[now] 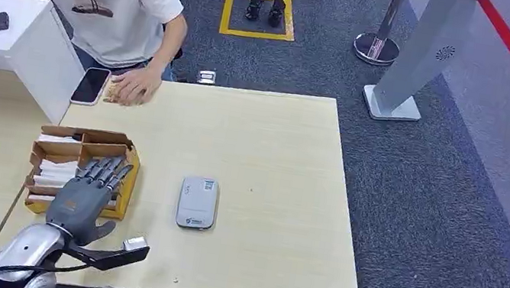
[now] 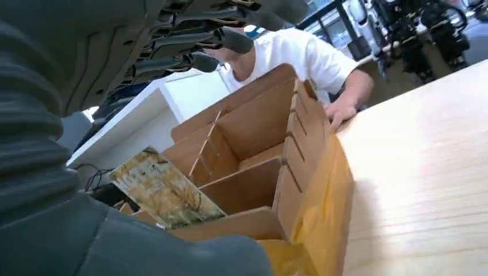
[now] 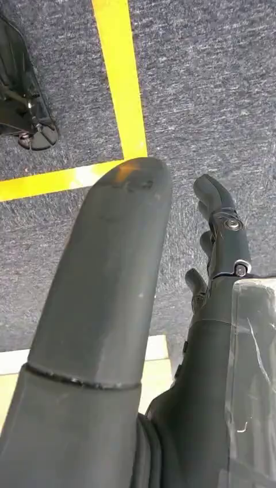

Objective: Pass the card to the sensor for recognition and then transmit it.

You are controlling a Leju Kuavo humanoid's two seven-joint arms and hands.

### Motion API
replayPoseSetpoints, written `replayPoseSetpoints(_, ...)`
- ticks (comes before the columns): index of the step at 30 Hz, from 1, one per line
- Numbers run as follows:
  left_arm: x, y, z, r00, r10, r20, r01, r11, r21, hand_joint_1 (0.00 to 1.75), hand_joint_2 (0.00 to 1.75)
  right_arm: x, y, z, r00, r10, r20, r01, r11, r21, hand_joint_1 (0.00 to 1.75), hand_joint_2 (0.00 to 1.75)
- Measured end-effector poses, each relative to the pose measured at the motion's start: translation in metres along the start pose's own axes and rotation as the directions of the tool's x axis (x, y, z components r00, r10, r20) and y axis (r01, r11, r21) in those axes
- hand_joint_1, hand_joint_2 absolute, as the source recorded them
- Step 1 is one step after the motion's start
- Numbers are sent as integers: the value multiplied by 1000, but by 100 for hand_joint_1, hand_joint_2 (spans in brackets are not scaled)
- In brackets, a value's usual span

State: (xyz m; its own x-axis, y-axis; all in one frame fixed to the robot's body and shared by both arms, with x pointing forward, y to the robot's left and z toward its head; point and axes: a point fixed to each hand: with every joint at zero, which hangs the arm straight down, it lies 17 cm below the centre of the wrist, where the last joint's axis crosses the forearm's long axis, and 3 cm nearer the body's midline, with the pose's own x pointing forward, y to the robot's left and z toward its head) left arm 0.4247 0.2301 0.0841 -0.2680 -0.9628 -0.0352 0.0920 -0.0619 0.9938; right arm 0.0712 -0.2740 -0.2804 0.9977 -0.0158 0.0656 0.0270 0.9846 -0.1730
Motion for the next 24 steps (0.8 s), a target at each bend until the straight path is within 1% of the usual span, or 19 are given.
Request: replayPoseSetpoints(24,-2,4,6,1000,-15,-2,15,1000,16,0,175,0,1,0,1000,16,2,-16,1000,3,0,0)
